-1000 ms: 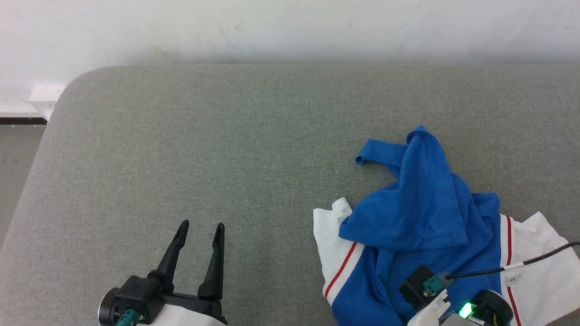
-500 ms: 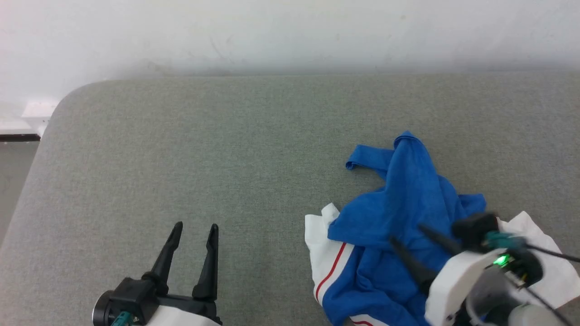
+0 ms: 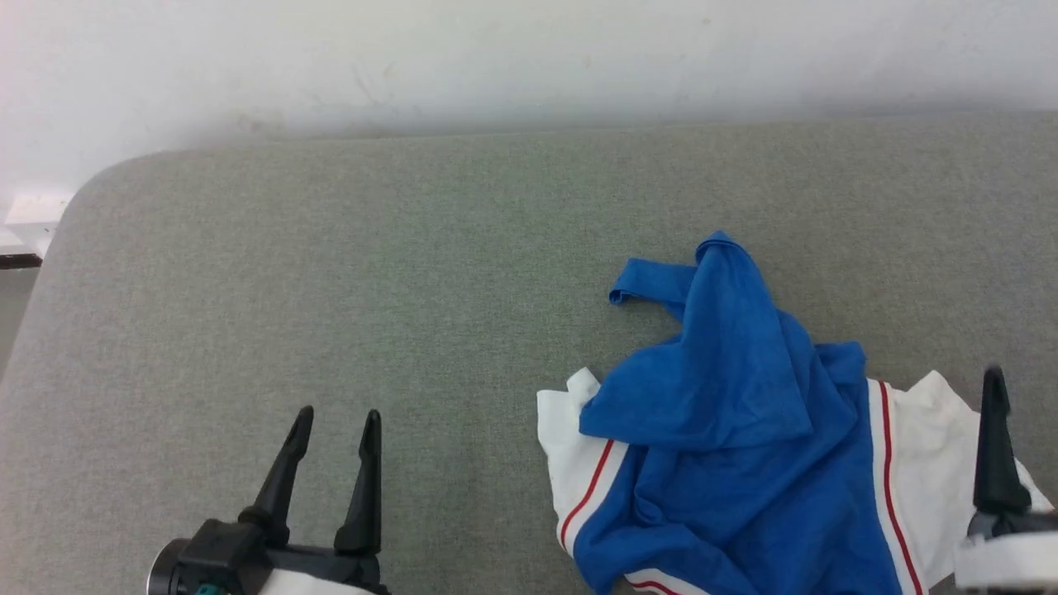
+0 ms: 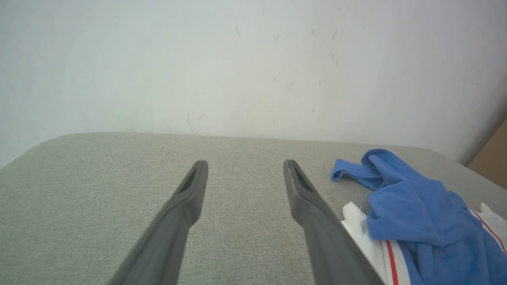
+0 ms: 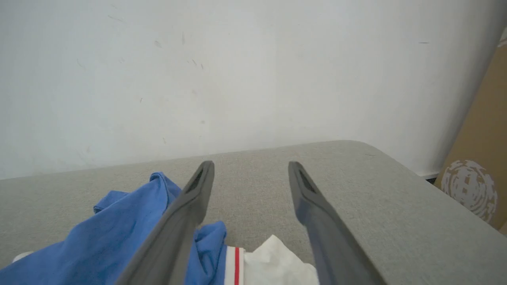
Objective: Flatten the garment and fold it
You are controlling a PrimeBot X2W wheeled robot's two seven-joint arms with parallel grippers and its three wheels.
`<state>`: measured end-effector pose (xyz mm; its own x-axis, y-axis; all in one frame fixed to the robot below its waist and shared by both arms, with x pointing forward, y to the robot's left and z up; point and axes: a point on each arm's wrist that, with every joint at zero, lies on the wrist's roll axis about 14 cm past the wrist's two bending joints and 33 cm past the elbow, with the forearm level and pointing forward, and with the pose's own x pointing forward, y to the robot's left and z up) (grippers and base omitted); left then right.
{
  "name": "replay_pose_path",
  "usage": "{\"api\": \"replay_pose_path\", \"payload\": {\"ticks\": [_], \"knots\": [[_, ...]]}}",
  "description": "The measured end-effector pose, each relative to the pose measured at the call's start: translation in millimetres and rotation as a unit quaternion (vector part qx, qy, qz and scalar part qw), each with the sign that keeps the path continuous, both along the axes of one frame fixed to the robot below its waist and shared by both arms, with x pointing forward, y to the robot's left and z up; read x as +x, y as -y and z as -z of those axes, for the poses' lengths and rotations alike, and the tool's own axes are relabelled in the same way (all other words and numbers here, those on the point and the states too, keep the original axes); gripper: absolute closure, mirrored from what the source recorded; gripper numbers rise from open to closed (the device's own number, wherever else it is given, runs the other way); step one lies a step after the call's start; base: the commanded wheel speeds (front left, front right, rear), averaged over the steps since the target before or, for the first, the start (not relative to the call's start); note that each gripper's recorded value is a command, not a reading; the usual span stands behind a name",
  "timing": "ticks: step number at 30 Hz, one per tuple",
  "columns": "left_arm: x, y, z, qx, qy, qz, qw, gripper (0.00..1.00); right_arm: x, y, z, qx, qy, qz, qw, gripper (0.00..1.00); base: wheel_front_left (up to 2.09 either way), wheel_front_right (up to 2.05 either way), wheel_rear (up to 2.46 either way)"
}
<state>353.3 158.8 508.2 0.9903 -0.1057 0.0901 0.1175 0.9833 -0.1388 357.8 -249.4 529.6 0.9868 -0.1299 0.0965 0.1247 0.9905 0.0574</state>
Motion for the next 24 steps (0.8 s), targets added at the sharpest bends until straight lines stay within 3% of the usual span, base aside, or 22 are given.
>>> {"api": "replay_pose_path", "payload": {"ticks": [7, 14, 20, 24], "knots": [[-4.9, 1.6, 14.6, 0.005, -0.026, -0.001, 1.0, 0.0, -20.9, 12.4, 42.9, 0.033, -0.038, 0.027, 0.998, 0.0, 0.0, 0.0, 0.0], [2.8, 9.0, 14.5, 0.034, -0.021, 0.019, 0.999, 0.0, -13.8, 15.7, 37.7, 0.028, -0.027, 0.032, 0.999, 0.0, 0.0, 0.0, 0.0], [36.6, 38.8, -6.4, 0.11, 0.0, 0.102, 0.989, 0.0, -6.1, 14.8, 35.2, 0.021, -0.023, 0.029, 0.999, 0.0, 0.0, 0.0, 0.0], [49.5, 77.9, 1.6, 0.143, -0.044, 0.18, 0.972, 0.0, -1.1, 12.7, 37.2, 0.02, -0.025, 0.025, 0.999, 0.0, 0.0, 0.0, 0.0]]}}
